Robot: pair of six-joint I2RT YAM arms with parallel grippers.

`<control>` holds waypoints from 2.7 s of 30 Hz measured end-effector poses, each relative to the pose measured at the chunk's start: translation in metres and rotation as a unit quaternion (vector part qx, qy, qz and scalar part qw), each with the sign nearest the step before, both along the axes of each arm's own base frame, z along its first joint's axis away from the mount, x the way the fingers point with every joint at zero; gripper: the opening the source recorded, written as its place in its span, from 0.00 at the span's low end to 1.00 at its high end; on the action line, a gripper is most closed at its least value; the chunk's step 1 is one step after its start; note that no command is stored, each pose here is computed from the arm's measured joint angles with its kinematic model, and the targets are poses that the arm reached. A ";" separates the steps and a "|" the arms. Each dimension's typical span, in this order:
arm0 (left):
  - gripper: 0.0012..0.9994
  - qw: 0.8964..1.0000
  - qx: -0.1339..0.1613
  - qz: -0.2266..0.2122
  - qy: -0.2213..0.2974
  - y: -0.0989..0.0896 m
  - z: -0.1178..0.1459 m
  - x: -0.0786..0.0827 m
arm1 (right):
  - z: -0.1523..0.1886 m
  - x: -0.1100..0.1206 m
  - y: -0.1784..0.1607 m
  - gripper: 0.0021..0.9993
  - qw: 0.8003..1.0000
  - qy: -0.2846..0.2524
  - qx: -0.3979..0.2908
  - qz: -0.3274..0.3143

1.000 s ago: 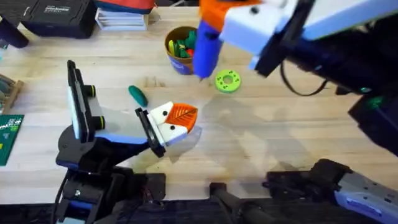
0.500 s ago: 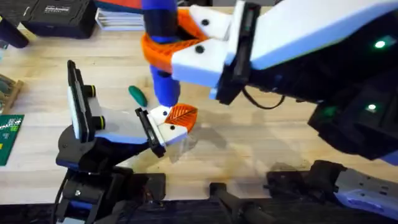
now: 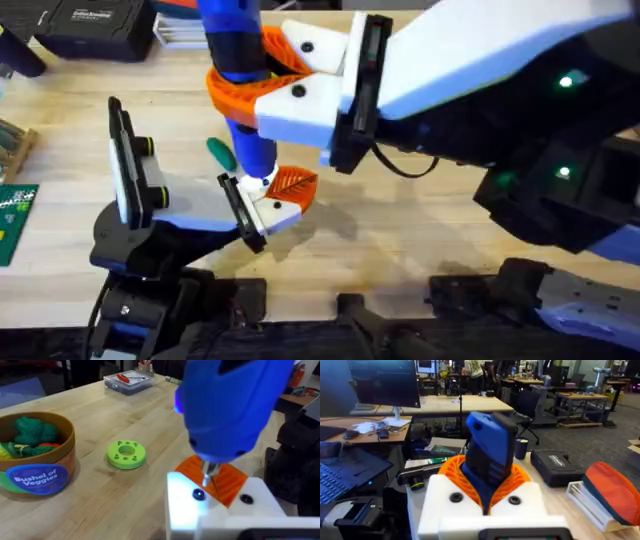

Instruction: Pick up the gripper from the table and insert it into the empty holder that is missing its gripper. Then pick up a screw, insert it into the mounting hole, and use the screwdriver to tighten it. Finally, clean up the table by picking up the vegetable and placing it into the bucket.

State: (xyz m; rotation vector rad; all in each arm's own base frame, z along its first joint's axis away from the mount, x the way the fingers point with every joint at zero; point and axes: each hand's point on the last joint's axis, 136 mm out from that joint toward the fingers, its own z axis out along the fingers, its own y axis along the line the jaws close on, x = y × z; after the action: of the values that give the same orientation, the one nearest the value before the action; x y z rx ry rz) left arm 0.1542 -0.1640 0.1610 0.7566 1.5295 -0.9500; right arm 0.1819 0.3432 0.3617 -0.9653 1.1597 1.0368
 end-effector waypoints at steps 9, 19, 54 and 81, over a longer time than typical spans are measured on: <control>0.00 1.000 0.000 0.000 0.000 0.000 0.000 0.000 | -0.003 0.001 0.001 0.02 1.000 0.001 -0.004 0.000; 0.00 1.000 0.000 0.000 0.000 0.000 0.000 0.000 | -0.007 0.001 0.002 0.02 1.000 0.004 -0.011 -0.001; 0.00 1.000 0.000 0.000 0.000 0.000 0.000 0.000 | -0.014 0.005 0.005 0.02 1.000 0.011 -0.019 -0.002; 0.00 1.000 0.000 0.000 0.000 0.000 0.000 0.000 | -0.088 0.157 -0.129 0.02 0.894 -0.135 -0.320 -0.284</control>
State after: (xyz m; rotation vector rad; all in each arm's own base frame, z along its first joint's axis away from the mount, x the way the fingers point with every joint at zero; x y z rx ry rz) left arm 0.1542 -0.1640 0.1612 0.7565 1.5290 -0.9494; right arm 0.3385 0.2147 0.2734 -1.1251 1.4538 0.0260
